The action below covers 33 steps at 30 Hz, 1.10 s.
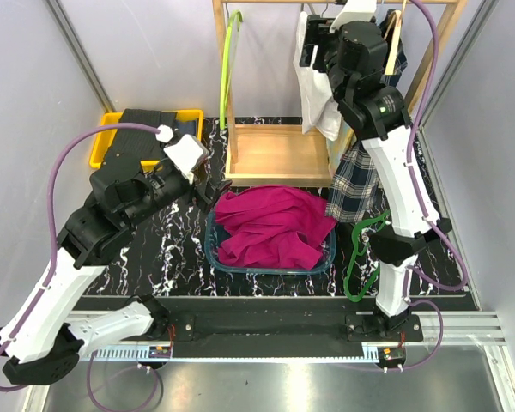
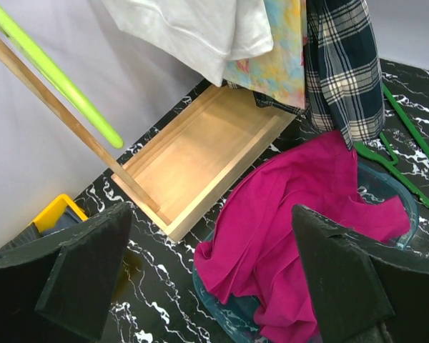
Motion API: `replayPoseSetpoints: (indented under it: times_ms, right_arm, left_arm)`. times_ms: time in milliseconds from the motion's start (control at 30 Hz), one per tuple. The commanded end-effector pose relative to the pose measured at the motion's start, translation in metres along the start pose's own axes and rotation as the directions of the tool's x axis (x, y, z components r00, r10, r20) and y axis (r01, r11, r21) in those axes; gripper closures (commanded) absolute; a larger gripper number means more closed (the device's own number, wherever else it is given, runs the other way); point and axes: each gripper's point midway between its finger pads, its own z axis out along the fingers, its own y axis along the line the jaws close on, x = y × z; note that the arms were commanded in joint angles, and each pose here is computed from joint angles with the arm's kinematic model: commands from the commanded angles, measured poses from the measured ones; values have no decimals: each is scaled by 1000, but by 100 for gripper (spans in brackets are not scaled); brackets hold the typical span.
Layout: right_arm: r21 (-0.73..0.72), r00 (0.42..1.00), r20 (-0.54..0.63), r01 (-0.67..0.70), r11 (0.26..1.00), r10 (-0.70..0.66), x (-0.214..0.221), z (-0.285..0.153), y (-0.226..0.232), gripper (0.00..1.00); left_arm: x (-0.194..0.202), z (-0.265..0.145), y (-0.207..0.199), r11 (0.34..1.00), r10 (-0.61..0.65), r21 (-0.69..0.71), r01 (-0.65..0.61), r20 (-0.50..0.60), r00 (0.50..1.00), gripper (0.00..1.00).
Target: Remove the skirt from the hanger
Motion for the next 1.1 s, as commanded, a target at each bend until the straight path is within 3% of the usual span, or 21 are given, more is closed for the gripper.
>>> replayPoseSetpoints:
  times_ms: [0, 400, 633, 733, 767, 900, 1000, 1067]
  right_arm:
    - [-61, 992, 119, -36, 997, 43, -42, -4, 0, 20]
    - [-83, 992, -51, -118, 990, 114, 31, 42, -3, 24]
    - [-86, 987, -99, -137, 987, 128, 53, 57, -4, 31]
    - [-78, 983, -120, -148, 986, 138, 61, 60, -4, 45]
    - [-77, 982, -125, -150, 986, 140, 63, 60, -4, 57]
    - [-60, 983, -116, -149, 987, 142, 61, 61, -8, 85]
    - [-59, 985, -104, -141, 988, 135, 57, 59, -9, 98]
    - [-67, 988, -81, -134, 989, 129, 47, 57, -9, 100]
  left_arm:
    - [-3, -4, 5, 1000, -5, -31, 6, 24, 1000, 1]
    - [-9, -6, 8, 999, -10, -47, 11, 39, 999, 1]
    - [-8, -7, 9, 998, -9, -54, 11, 42, 999, 1]
    - [-8, -7, 10, 998, -3, -60, 5, 45, 999, 1]
    - [-7, -7, 10, 998, -1, -61, 4, 41, 999, 1]
    - [-6, -9, 11, 998, 3, -69, 0, 40, 999, 1]
    - [-5, -10, 11, 998, 1, -70, 1, 39, 999, 1]
    - [-3, -10, 11, 998, -2, -69, 4, 36, 999, 1]
